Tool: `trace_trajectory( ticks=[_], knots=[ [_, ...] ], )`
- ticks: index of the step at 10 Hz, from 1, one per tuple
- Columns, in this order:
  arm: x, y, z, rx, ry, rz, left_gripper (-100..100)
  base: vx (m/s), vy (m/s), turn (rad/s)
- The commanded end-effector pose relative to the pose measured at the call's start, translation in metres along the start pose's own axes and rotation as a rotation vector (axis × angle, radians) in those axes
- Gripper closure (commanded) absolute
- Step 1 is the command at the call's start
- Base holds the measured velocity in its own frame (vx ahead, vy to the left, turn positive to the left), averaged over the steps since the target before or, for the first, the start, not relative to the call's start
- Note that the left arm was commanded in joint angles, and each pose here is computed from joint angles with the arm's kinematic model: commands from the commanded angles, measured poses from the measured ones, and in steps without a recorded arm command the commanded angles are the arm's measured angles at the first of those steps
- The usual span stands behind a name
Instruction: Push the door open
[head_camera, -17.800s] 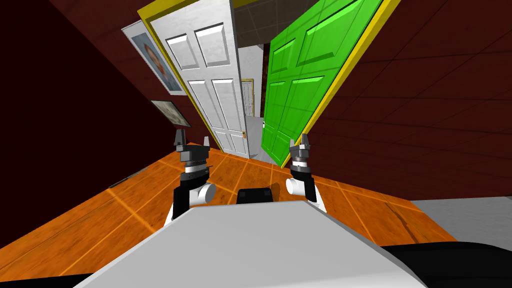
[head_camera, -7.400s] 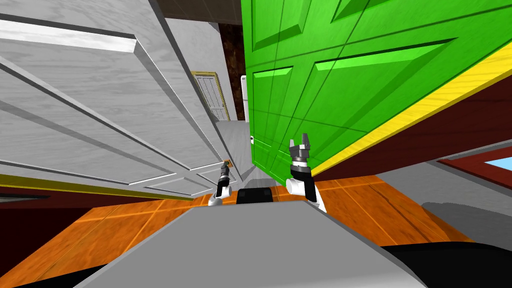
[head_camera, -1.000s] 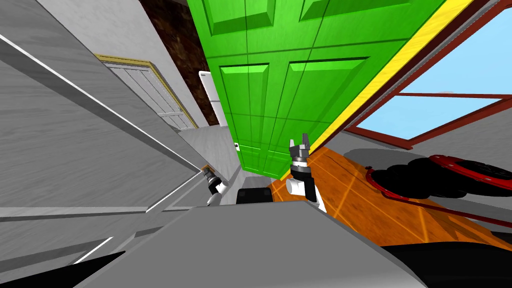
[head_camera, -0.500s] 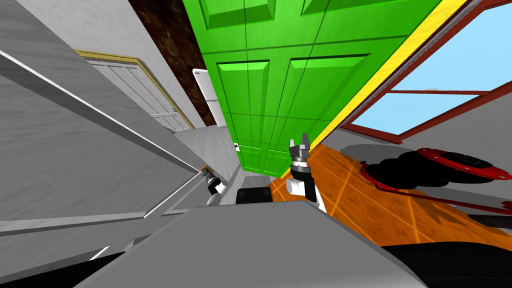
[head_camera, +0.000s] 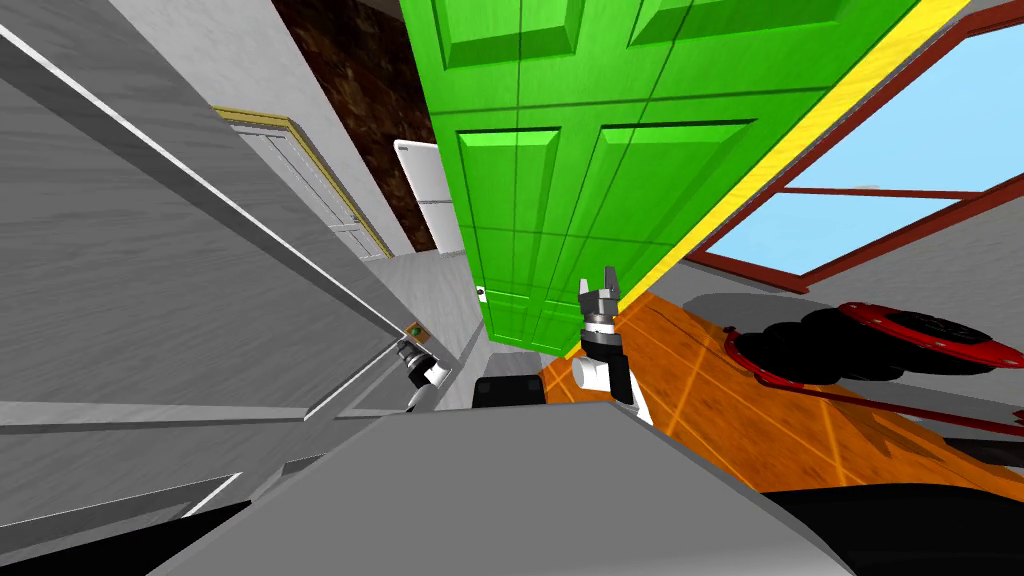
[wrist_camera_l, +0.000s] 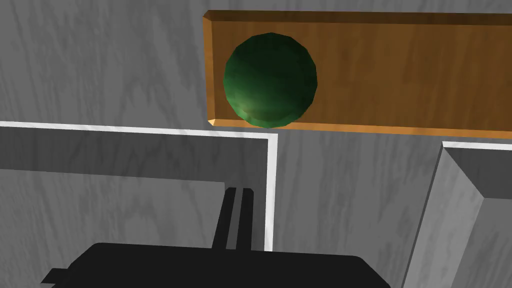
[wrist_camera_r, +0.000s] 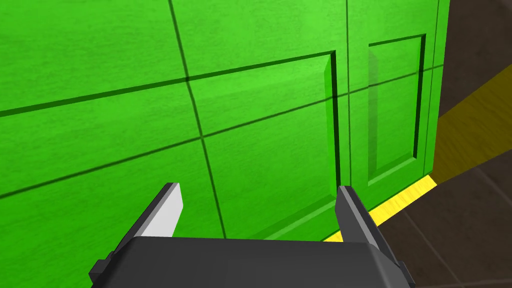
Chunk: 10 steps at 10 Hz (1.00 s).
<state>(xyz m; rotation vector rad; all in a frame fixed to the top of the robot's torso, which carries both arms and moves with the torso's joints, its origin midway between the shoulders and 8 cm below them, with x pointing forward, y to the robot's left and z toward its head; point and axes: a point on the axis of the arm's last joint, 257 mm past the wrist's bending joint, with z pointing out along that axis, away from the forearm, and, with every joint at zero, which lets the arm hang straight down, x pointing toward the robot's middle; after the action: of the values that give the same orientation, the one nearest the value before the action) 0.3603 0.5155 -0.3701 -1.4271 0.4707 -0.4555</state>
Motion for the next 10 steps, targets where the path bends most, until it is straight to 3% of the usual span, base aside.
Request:
trace_trajectory(
  ticks=[1, 4, 7, 8, 9, 10],
  knots=[
    [-0.006, -0.003, 0.007, 0.003, -0.013, 0.007, -100, -0.034, -0.233, 0.034],
    [-0.009, 0.001, 0.0066, -0.017, -0.041, 0.0, -100, -0.006, -0.209, 0.018],
    [0.006, 0.019, -0.0171, -0.083, -0.059, -0.032, -100, -0.004, -0.225, 0.026],
    [0.003, 0.014, -0.0128, -0.068, -0.058, -0.027, -100, 0.004, -0.083, 0.011],
    [-0.015, 0.007, -0.0002, -0.041, -0.087, -0.01, -100, 0.022, 0.094, -0.209],
    [-0.023, 0.004, 0.0036, -0.031, -0.101, -0.004, -100, 0.034, 0.21, -0.191]
  ],
)
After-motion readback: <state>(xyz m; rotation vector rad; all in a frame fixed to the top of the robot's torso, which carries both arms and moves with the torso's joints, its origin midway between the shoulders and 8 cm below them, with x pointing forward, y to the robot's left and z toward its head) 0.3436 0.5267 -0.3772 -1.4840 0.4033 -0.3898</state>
